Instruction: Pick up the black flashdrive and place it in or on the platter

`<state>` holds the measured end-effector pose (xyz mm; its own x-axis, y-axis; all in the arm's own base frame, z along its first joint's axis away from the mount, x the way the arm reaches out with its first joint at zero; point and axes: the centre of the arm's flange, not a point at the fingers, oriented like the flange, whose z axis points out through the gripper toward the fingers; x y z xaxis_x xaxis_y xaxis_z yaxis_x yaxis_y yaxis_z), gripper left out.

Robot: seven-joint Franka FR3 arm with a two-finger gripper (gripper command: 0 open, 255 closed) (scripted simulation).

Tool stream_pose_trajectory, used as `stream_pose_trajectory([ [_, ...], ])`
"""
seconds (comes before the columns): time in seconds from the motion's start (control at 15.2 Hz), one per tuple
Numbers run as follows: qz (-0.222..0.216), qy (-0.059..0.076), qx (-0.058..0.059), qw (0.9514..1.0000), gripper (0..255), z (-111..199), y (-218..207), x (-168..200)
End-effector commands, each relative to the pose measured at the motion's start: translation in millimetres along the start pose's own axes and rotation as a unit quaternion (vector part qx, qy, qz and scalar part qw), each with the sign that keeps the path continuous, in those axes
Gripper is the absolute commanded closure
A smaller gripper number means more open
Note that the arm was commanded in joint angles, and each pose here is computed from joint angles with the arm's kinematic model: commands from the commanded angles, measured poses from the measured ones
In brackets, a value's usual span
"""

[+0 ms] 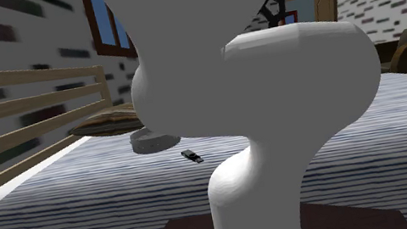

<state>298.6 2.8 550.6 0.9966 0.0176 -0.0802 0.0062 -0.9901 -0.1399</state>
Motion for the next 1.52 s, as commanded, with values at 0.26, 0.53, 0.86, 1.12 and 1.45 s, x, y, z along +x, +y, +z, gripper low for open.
stream_pose_trajectory([
  [0.26, -0.074, -0.001, -0.015, 0.9972, 0, 43, -34, 10],
  [0.53, -0.147, -0.001, -0.03, 0.9887, 0, 87, -67, 16],
  [0.86, -0.237, -0.002, -0.049, 0.9702, 0, 143, -107, 16],
  [1.12, -0.308, -0.003, -0.064, 0.9493, 0, 190, -138, 10],
  [1.45, -0.394, -0.004, -0.081, 0.9155, 0, 249, -172, -2],
])
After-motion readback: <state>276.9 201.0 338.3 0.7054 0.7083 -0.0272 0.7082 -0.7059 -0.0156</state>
